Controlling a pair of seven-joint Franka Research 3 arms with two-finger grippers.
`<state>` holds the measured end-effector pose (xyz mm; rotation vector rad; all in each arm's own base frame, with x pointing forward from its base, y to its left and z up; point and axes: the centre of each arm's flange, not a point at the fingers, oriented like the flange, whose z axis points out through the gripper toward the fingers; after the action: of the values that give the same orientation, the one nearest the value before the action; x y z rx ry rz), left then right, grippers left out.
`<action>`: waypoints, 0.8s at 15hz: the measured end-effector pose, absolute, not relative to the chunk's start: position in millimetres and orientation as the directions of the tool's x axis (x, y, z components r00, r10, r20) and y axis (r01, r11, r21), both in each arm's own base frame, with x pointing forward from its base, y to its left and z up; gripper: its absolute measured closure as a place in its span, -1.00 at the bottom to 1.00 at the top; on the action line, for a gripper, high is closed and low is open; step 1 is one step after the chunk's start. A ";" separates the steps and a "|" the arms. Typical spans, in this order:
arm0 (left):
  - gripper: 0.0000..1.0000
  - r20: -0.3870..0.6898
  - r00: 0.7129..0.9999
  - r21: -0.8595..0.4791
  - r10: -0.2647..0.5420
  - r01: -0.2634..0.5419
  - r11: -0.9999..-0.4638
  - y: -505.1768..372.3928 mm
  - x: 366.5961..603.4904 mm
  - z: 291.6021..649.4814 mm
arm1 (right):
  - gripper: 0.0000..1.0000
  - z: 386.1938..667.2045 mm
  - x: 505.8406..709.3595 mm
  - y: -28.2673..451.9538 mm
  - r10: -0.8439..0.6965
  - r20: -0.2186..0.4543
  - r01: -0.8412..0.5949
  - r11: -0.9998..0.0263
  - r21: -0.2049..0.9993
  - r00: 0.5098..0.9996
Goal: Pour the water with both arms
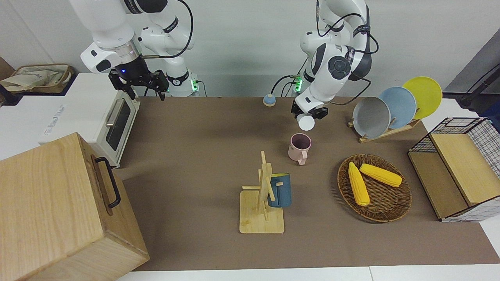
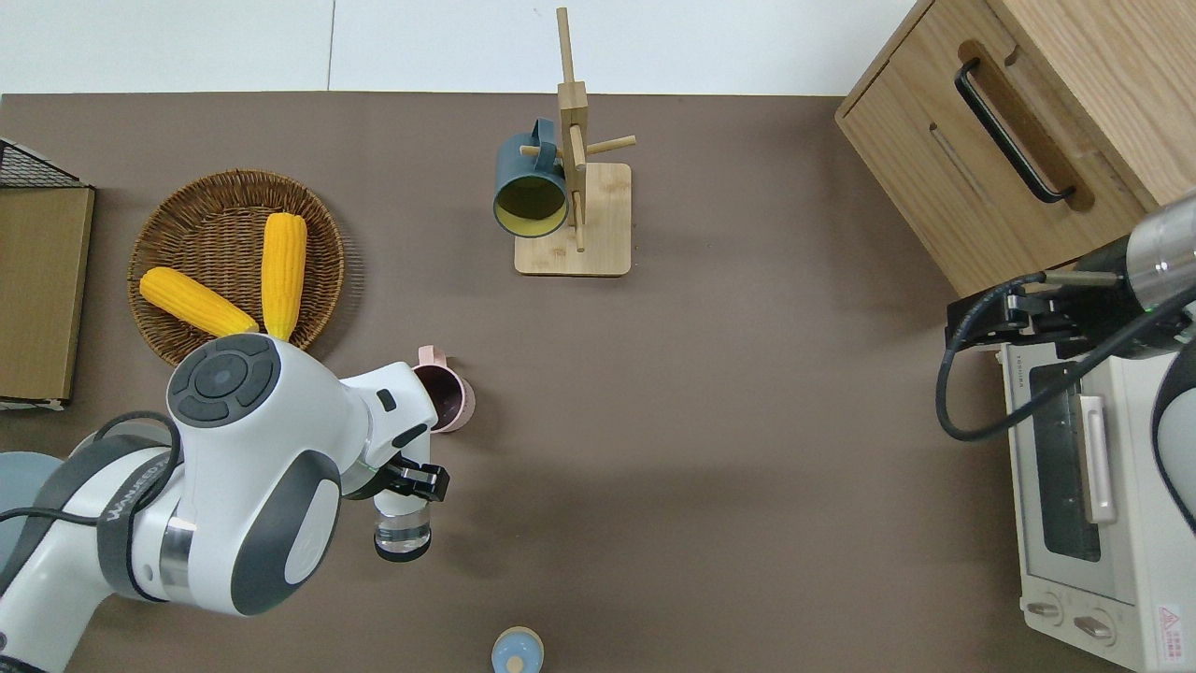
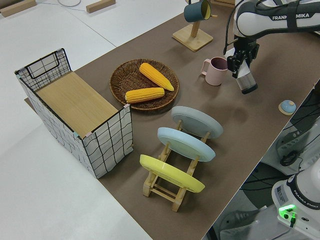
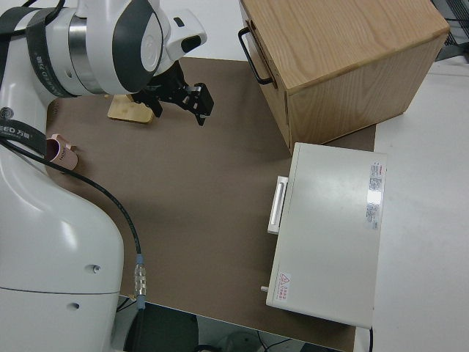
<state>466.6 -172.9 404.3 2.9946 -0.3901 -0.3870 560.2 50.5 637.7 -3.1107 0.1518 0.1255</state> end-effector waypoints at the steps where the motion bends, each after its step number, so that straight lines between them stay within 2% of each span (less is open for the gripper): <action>1: -0.27 -0.244 0.934 0.131 -0.261 -0.235 -0.963 -173.1 468.1 401.4 | -0.99 637.7 560.2 50.5 -0.096 -0.082 -0.098 -0.995 -0.021 0.992; 7: -0.27 -0.289 0.923 0.137 -0.254 -0.223 -0.965 -172.9 478.3 396.1 | -0.98 637.7 560.2 50.5 -0.096 -0.082 -0.098 -0.995 -0.021 0.992; 12: -0.27 -0.360 0.907 0.091 -0.217 -0.198 -0.976 -175.2 493.7 400.3 | -0.99 637.7 560.2 50.5 -0.096 -0.082 -0.098 -0.995 -0.021 0.992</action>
<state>493.7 -175.2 400.3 3.0167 -0.3282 -0.5794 560.2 50.5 637.7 -3.1106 0.1518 0.1255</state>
